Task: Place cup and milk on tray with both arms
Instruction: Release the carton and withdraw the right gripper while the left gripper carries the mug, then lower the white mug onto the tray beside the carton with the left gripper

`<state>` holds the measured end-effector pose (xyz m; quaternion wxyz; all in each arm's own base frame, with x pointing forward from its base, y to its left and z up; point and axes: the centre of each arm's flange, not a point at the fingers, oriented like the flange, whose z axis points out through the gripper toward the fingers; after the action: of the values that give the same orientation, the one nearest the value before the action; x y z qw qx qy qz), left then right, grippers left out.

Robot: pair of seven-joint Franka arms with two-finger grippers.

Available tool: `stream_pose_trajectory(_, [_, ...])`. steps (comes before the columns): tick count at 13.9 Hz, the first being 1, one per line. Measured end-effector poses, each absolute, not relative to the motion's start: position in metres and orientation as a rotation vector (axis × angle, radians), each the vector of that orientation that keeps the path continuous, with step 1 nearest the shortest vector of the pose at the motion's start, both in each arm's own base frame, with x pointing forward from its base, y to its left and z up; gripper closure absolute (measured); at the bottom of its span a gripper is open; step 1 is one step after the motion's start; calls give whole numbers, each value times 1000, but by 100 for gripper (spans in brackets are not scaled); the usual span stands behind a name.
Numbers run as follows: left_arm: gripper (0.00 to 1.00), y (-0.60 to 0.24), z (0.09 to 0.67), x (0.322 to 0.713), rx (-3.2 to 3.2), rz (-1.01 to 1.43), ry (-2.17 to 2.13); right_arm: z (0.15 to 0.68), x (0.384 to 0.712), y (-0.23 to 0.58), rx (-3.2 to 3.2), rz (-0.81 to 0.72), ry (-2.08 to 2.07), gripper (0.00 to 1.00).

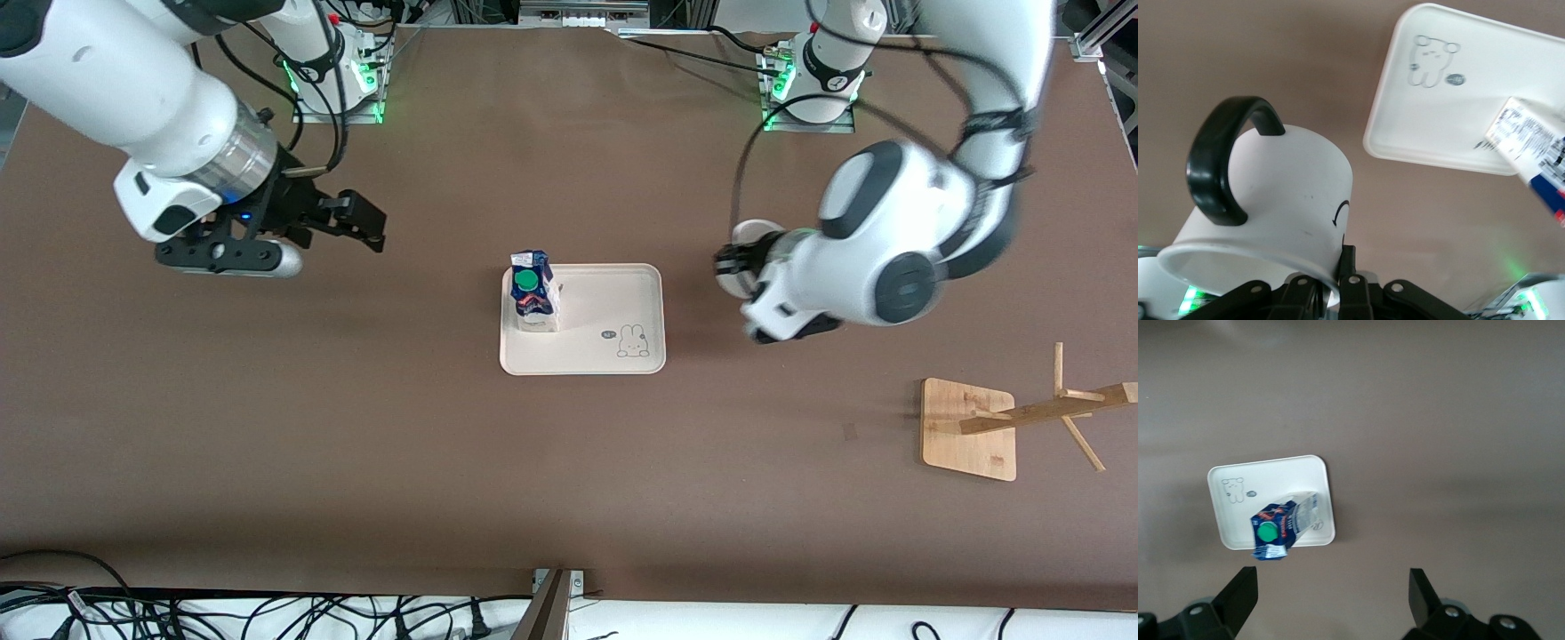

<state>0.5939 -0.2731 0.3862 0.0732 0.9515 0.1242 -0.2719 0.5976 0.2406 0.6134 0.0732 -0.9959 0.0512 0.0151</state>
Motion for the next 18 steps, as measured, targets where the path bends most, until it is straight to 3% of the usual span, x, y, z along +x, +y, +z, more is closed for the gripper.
stream_pose_trajectory(7, [91,-404,283,594,2833,-675,610,571,636,177,-3106,70,40,0])
stream_pose_trajectory(11, [91,-409,255,591,2815,-728,634,556,659,87,-3124,101,-9,0])
stream_pose_trajectory(18, [91,-415,222,581,2821,-815,645,571,651,21,-3223,161,61,0])
